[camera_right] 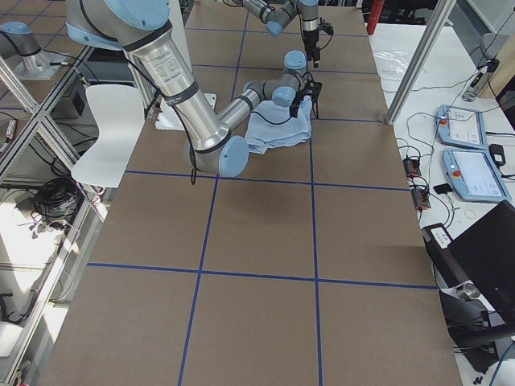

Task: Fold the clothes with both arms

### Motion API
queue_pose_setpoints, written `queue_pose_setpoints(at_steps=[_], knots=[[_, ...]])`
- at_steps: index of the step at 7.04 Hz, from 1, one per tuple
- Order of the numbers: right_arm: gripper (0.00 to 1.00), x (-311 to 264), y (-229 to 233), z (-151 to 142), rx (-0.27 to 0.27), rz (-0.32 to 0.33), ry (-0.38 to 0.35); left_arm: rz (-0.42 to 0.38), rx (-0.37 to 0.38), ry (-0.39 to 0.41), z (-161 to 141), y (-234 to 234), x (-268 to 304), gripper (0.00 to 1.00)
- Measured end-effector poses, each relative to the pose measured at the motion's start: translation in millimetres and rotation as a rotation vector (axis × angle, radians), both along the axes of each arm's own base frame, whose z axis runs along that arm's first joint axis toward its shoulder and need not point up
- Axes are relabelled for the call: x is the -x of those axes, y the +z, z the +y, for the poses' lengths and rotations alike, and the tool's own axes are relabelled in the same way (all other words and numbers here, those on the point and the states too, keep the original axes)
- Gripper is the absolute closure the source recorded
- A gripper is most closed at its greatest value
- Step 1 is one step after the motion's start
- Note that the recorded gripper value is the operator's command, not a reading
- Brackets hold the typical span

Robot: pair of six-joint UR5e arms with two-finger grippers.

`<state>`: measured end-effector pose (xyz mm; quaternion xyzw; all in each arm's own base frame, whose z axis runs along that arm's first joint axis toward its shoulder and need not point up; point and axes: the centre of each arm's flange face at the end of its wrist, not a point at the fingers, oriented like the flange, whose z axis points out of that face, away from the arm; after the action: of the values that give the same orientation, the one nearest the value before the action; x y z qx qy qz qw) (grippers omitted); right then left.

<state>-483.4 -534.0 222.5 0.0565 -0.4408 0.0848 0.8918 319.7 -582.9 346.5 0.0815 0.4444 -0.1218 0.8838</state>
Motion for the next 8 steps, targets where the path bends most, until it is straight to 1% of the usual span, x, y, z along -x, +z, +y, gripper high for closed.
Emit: queue_pose_setpoints(at_steps=[1, 2, 3, 4, 5, 6, 7, 8], knots=[[0.0, -42.5, 10.3, -16.6, -0.063, 0.077, -0.049, -0.053, -0.061, 0.024, -1.4, 29.1, 39.7, 0.01], [0.0, -95.3, 34.6, -32.7, -0.111, 0.129, -0.106, -0.116, -0.123, 0.049, -4.5, 60.7, 86.2, 0.01], [0.0, -148.1, 70.6, -42.7, -0.146, 0.16, -0.168, -0.179, -0.184, 0.083, -5.8, 92.5, 137.1, 0.01], [0.0, -192.0, 109.2, -44.1, -0.175, 0.187, -0.223, -0.235, -0.241, 0.129, -1.9, 122.8, 187.4, 0.01], [0.0, -229.1, 145.0, -38.6, -0.202, 0.211, -0.274, -0.287, -0.297, 0.179, 8.0, 151.3, 235.0, 0.01], [0.0, -270.0, 179.9, -29.2, -0.219, 0.216, -0.321, -0.338, -0.346, 0.226, 22.0, 178.8, 283.2, 0.01], [0.0, -314.1, 214.3, -16.0, -0.228, 0.209, -0.356, -0.374, -0.377, 0.268, 38.5, 204.3, 325.6, 0.01], [0.0, -354.2, 247.2, 0.6, -0.222, 0.196, -0.373, -0.385, -0.373, 0.293, 57.4, 228.1, 349.3, 0.01]])
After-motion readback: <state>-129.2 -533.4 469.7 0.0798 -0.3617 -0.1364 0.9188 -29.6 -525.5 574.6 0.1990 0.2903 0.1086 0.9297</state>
